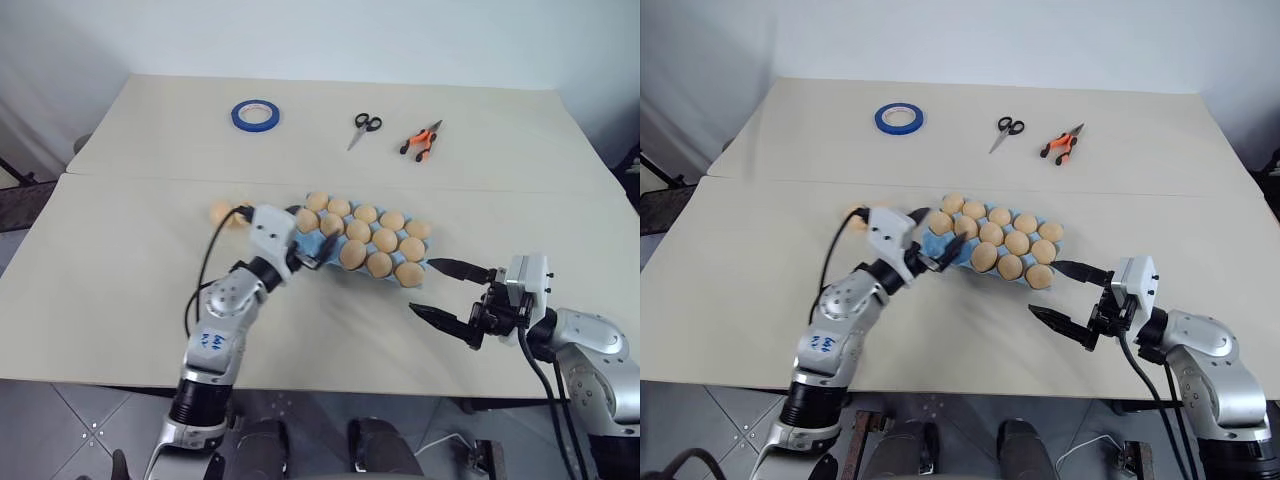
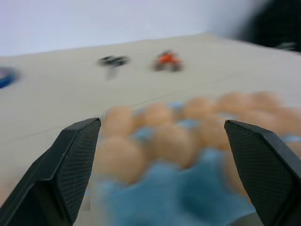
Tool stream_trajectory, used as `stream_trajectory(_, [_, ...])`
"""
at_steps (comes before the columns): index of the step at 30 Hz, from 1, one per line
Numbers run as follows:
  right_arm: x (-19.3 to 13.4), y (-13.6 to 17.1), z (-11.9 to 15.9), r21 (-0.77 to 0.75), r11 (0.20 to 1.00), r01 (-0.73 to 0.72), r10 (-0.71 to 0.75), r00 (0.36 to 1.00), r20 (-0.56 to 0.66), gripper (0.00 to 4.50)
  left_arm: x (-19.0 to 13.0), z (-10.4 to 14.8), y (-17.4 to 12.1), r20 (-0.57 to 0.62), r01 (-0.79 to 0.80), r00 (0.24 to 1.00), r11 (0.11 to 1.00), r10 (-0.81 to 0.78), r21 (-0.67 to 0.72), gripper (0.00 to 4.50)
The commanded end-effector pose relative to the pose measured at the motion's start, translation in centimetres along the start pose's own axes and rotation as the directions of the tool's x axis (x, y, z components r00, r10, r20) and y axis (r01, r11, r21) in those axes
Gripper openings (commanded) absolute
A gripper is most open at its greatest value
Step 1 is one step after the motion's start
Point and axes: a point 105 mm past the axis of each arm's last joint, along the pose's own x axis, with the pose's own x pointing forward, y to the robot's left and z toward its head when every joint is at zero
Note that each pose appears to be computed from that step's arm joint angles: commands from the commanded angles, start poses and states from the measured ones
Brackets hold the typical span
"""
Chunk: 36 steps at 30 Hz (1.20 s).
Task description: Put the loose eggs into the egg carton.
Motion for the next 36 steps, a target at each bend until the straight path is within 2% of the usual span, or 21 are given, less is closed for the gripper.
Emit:
stream_trajectory(1, [-0.2, 0.3, 1.6, -0.054, 0.997, 0.047, -0.042, 0.995, 0.091, 4.50, -1.1, 1.5, 2.9, 0.051, -0.106, 0.993, 0.994, 0.104, 0.035, 4.49])
stream_trajectory(8, [-2.1, 2.8, -1.1, 0.014, 0.999, 0.050, -0.051, 0.998, 0.036, 4.50, -2.8, 1.1, 7.6, 0.031, -0.210, 0.978, 0.969, 0.207, 0.133, 4.49])
stream_trajectory(14, [-3.1, 2.9, -1.7, 0.020, 0.997, 0.069, -0.070, 0.997, 0.023, 4.50, -3.8, 0.0, 10.7, 0.000, -0.245, 0.969, 0.953, 0.249, 0.179, 4.49])
stream_trajectory(18, [-2.9, 2.7, -1.8, 0.018, 0.997, 0.070, -0.070, 0.997, 0.029, 4.50, -3.6, -1.2, 11.5, -0.029, -0.251, 0.965, 0.952, 0.259, 0.175, 4.49])
stream_trajectory(21, [-3.0, 2.5, -1.8, 0.015, 0.997, 0.082, -0.082, 0.996, 0.034, 4.50, -3.8, -1.0, 12.1, -0.018, -0.279, 0.958, 0.945, 0.286, 0.172, 4.49])
stream_trajectory(36, [-2.6, 1.8, -1.6, 0.002, 0.997, 0.076, -0.076, 0.997, 0.021, 4.50, -3.1, -3.3, 12.4, -0.059, -0.242, 0.965, 0.954, 0.256, 0.177, 4.49])
